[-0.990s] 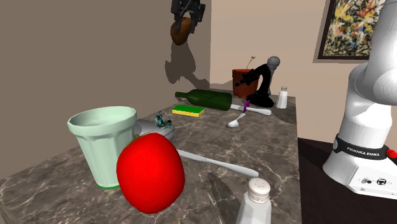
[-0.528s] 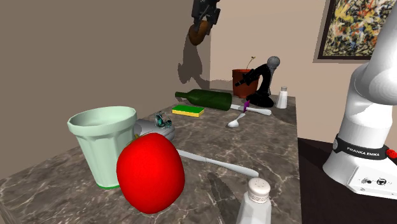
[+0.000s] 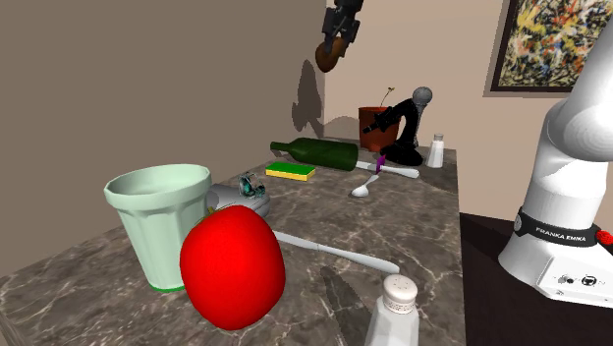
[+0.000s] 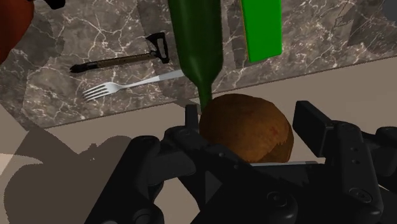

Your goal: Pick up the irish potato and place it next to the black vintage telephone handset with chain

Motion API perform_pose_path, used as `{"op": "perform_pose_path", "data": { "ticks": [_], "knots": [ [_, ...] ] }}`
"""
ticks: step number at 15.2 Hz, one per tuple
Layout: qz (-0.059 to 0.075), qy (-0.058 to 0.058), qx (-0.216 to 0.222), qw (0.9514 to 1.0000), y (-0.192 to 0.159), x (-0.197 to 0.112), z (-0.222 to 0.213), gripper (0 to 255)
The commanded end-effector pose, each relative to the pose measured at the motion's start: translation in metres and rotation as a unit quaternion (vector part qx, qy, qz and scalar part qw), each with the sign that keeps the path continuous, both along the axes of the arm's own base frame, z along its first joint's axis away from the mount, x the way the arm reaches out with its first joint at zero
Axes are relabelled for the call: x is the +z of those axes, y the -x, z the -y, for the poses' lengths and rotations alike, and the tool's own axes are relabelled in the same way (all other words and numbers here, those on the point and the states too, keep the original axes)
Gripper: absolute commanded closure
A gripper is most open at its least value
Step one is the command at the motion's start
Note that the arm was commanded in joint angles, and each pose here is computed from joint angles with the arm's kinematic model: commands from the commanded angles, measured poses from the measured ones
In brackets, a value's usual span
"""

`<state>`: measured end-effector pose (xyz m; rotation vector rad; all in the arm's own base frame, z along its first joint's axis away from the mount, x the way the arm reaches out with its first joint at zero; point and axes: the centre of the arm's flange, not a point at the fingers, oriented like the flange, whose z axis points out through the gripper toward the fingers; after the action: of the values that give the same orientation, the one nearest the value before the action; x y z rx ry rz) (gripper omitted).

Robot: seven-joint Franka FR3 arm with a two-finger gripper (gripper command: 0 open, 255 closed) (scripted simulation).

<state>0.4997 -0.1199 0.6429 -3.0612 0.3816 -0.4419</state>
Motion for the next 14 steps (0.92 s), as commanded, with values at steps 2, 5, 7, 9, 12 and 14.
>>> {"op": "perform_pose_path", "data": {
  "ticks": [2,5,7,9,12,14],
  "knots": [
    [0.000,0.000,0.001,1.0000,0.014,0.000,0.039,255],
    [0.000,0.000,0.001,1.0000,0.026,0.000,0.077,255],
    [0.000,0.000,0.001,1.0000,0.034,0.000,0.102,255],
    [0.000,0.000,0.001,1.0000,0.038,-0.006,0.116,255],
    [0.000,0.000,0.001,1.0000,0.038,-0.021,0.116,255],
    [0.000,0.000,0.001,1.0000,0.038,-0.032,0.116,255]
  ]
}}
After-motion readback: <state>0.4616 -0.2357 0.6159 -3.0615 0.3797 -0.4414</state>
